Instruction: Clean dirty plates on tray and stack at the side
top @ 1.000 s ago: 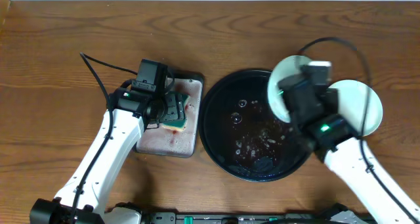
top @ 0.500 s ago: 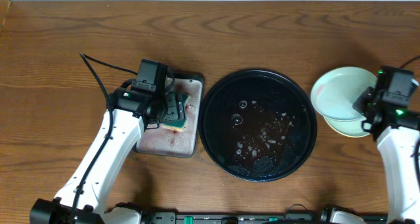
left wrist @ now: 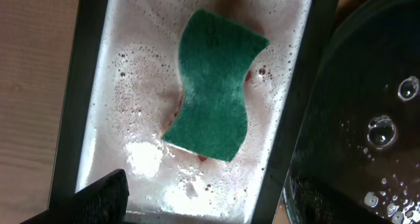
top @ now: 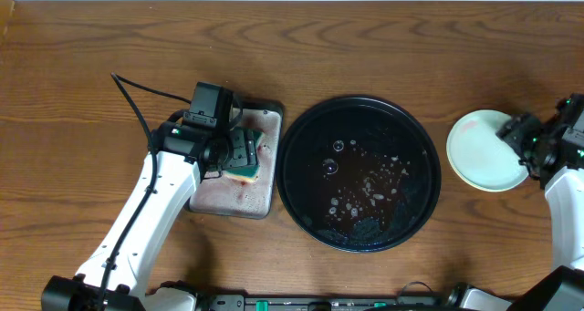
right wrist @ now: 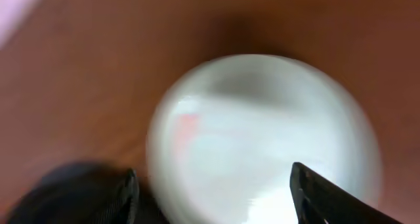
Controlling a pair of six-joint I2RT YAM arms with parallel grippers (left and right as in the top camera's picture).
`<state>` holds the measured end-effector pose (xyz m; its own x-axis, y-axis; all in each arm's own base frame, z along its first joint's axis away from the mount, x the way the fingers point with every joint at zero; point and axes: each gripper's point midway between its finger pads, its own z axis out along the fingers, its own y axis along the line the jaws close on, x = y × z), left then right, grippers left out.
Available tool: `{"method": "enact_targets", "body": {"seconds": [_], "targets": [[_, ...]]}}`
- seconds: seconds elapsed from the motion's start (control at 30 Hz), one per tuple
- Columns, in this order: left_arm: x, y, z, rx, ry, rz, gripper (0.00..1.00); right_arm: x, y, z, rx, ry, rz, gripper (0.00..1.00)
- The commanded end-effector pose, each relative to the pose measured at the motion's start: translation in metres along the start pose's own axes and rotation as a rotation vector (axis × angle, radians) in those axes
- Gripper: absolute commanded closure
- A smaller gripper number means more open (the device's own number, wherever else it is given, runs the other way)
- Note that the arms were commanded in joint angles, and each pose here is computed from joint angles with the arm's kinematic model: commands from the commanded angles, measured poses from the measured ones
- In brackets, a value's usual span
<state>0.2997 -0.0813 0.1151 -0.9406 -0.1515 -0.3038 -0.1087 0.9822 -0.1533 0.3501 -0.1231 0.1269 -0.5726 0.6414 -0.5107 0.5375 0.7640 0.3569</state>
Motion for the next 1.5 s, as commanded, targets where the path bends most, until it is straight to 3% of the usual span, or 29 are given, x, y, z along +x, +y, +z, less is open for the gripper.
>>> {"method": "enact_targets", "body": {"seconds": [0.0,0.1,0.2,0.43,0.57,0.77,0.93,1.03,1.27,1.47], "targets": [[-0.006,-0.001,0.000,0.006,-0.012,-0.017,0.19,0.034,0.092,-0.019,-0.500,0.124,-0.262,0.30],[-0.009,0.000,0.001,0.008,-0.018,-0.024,0.19,0.059,0.114,-0.021,-0.540,0.175,-0.371,0.25],[0.001,0.009,0.003,0.008,0.046,-0.062,0.19,0.094,0.109,-0.012,-0.406,0.276,-0.427,0.01],[0.058,0.050,-0.011,-0.101,0.291,-0.159,0.19,0.170,0.062,-0.025,-0.066,0.551,-0.560,0.01],[0.074,0.052,-0.019,-0.100,0.286,-0.138,0.19,0.181,0.056,-0.044,-0.043,0.581,-0.596,0.01],[0.092,0.054,-0.035,-0.020,0.067,-0.093,0.18,0.182,0.060,-0.075,-0.145,0.387,-0.630,0.01],[0.087,0.047,-0.074,0.131,-0.350,-0.011,0.18,0.166,0.064,-0.122,-0.307,-0.019,-0.649,0.01],[0.087,0.044,-0.104,0.186,-0.523,-0.004,0.18,0.151,0.065,-0.149,-0.352,-0.220,-0.651,0.01],[0.095,0.044,-0.139,0.246,-0.720,0.014,0.18,0.159,0.052,-0.183,-0.405,-0.345,-0.646,0.01],[0.096,0.044,-0.140,0.248,-0.724,0.014,0.18,0.179,0.035,-0.174,-0.363,-0.245,-0.650,0.01]]}}
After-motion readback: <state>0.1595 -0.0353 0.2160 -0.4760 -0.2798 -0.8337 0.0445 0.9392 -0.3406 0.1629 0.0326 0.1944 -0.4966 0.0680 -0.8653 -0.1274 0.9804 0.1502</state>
